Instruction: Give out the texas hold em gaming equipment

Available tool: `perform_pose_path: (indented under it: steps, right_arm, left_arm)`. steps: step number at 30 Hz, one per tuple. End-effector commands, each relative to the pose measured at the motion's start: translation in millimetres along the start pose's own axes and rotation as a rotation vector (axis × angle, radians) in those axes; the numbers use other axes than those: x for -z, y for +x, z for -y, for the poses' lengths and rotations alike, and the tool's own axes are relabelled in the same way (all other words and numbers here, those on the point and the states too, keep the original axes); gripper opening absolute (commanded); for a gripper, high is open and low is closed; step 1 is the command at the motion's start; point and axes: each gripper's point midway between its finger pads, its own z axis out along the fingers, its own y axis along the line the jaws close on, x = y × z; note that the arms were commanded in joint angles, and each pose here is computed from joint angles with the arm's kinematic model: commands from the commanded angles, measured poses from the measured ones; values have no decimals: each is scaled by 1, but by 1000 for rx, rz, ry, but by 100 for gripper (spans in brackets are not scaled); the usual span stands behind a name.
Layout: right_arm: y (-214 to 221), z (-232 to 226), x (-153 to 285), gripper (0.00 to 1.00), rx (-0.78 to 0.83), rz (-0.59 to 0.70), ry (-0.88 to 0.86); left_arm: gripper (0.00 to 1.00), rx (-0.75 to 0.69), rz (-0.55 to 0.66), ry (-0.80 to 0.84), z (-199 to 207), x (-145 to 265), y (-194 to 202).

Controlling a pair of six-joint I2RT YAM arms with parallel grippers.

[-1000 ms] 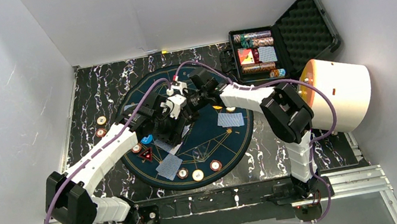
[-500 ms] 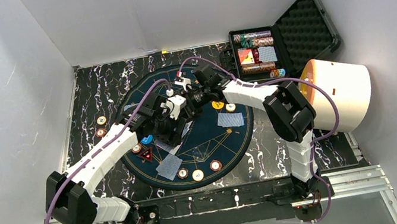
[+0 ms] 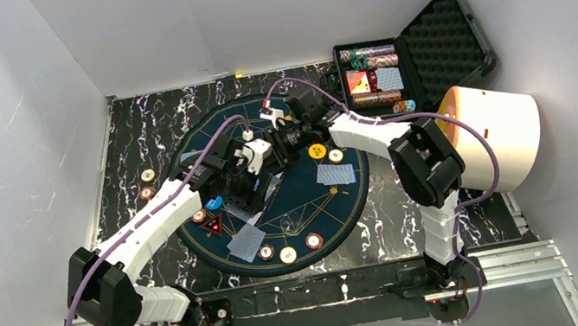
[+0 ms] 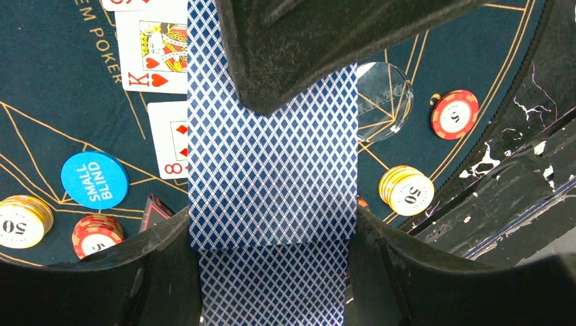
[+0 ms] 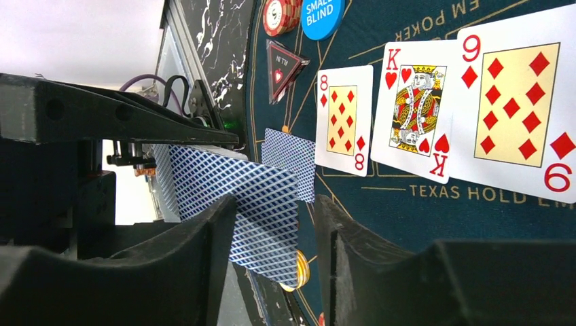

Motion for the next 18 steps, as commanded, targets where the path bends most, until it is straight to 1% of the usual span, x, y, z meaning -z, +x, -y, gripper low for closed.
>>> perform_pose_path:
  steps: [1,7,11,15,18]
  right_arm:
    - [-22,-29,17,51,85,62,-16]
    - [-26,-32,24,32,66,85,-22]
    - [-27,-28,29,25,37,100,-22]
    - [-28,-23,38,14,-6,126,-37]
    - [-27,-21,46,8,-46,141,-64]
  left_arm:
    - [0,6,15,20,5,0,-4]
    - [0,26,-7,5,3,-5,-1]
    - [0,38,-14,-9,0,-7,1]
    - [0,57,-20,-29,-3,-8,4]
    - [0,67,-27,-41,-6,-9,7]
